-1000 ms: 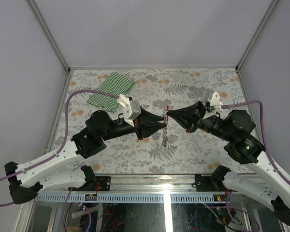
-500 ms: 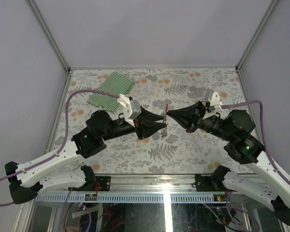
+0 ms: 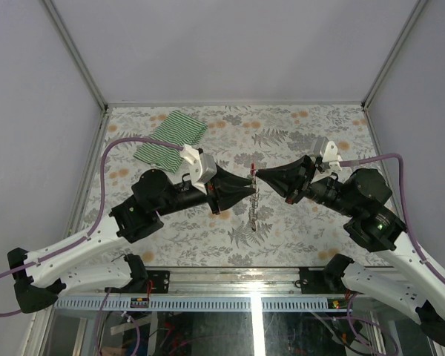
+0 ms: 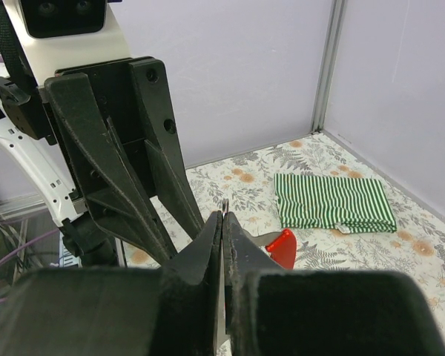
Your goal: Put the keys on the keyring
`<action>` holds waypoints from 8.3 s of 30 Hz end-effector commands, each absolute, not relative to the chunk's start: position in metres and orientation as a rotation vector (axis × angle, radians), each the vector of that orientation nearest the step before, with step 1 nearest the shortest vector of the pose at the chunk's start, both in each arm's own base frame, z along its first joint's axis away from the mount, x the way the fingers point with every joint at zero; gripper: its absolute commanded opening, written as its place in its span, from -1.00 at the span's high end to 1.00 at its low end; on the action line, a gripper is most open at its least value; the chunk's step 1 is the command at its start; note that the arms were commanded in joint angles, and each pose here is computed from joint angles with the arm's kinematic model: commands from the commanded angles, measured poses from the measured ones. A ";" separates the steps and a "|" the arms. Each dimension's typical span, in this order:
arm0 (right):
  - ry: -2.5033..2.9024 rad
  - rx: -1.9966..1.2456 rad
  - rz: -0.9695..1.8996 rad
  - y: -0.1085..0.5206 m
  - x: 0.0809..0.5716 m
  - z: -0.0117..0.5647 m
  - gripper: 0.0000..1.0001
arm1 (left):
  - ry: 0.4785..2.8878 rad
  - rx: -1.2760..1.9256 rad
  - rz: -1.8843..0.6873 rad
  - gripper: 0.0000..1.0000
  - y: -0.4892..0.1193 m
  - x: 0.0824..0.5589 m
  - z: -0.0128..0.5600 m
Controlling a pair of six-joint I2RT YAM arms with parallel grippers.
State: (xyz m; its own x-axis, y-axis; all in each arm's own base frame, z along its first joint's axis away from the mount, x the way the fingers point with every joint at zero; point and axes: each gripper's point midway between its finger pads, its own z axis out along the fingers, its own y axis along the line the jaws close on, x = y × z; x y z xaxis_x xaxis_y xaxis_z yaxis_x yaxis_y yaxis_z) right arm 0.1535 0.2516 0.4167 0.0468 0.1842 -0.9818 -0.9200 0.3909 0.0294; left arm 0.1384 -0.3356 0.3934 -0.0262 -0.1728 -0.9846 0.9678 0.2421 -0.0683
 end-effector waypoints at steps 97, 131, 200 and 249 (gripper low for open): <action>1.935 -1.386 1.086 0.346 0.076 0.131 -0.35 | 1.849 0.157 -0.604 0.07 -0.184 0.267 0.297; 1.700 -2.160 0.687 0.376 0.066 0.010 -0.08 | 1.814 0.142 -0.532 0.03 -0.161 0.262 0.313; 2.329 -0.995 0.644 0.293 0.196 0.068 0.12 | 2.245 -0.015 -0.531 -0.43 -0.173 0.264 0.164; 2.425 -0.428 0.822 0.247 0.241 0.089 -0.02 | 2.315 0.286 -0.652 -0.23 -0.267 0.204 0.088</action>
